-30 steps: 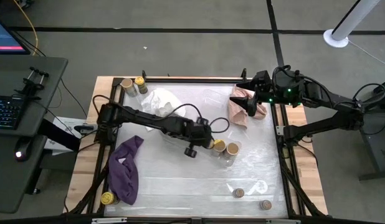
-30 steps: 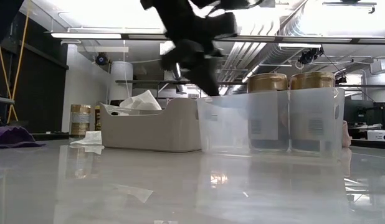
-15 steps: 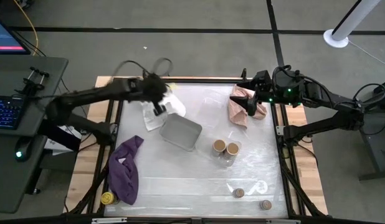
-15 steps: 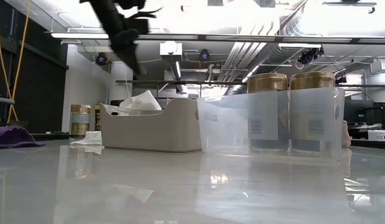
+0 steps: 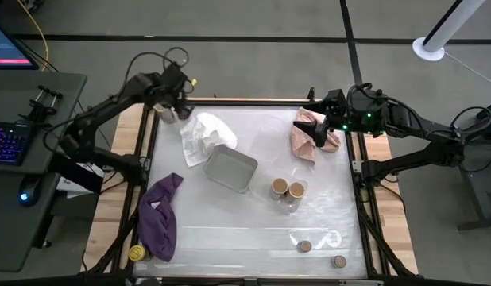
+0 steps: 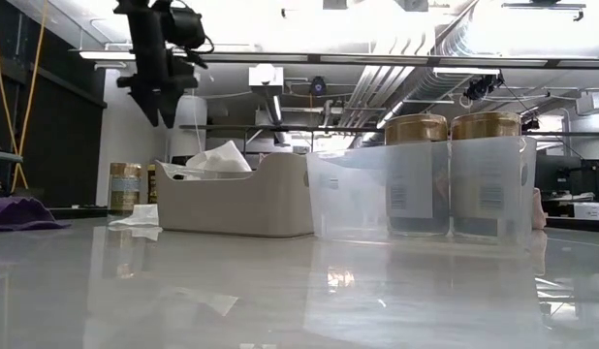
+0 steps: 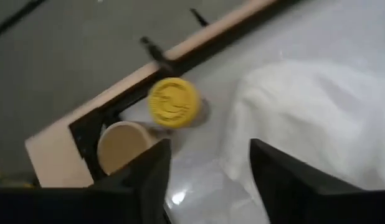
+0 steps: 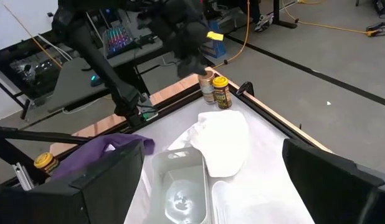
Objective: Sort spices by type
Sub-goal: Put the gold seasoning bottle into the bottom transparent bin
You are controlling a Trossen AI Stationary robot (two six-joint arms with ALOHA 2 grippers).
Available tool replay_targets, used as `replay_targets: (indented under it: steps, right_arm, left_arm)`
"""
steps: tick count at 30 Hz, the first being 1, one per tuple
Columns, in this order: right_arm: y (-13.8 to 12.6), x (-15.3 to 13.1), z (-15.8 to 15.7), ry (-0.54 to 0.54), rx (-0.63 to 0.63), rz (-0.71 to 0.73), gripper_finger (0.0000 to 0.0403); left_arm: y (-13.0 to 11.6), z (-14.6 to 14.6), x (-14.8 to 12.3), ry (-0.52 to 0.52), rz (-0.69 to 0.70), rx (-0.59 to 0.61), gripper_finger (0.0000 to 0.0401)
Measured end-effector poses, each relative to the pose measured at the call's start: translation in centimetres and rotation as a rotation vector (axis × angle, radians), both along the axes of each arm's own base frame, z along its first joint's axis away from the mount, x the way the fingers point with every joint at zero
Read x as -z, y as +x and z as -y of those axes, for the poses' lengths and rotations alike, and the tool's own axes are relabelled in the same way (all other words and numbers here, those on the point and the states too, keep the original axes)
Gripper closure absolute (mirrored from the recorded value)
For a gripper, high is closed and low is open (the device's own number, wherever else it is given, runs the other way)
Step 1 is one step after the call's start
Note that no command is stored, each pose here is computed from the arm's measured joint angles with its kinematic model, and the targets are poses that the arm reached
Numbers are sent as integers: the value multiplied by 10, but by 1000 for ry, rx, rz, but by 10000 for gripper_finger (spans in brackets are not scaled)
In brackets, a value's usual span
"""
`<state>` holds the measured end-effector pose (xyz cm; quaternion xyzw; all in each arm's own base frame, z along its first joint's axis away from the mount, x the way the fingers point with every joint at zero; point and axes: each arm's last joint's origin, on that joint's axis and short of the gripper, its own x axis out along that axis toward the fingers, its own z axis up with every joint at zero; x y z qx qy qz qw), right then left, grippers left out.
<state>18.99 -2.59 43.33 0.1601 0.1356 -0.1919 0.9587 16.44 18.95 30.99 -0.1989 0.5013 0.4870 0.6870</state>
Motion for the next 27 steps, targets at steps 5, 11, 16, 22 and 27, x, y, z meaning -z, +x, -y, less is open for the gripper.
replay_targets:
  steps: [5, 11, 16, 22, 27]
  right_arm:
    - [0, 0, 0, -19, -8, -11, 25]
    - [-1, 2, 0, -39, -17, -37, 25]
    - [-1, 2, 0, -43, -20, -39, 25]
    - [-1, 4, 0, -53, -26, -66, 25]
    - [-2, 6, 0, -43, -24, -89, 25]
  left_arm:
    - [-15, -17, 9, -52, 26, -233, 129]
    - [-21, -16, 8, -35, 53, -383, 126]
    - [-23, -6, 19, 55, -5, -478, 231]
    - [-25, 16, 46, 171, 76, -641, 384]
    - [-27, 17, 60, 250, 168, -721, 398]
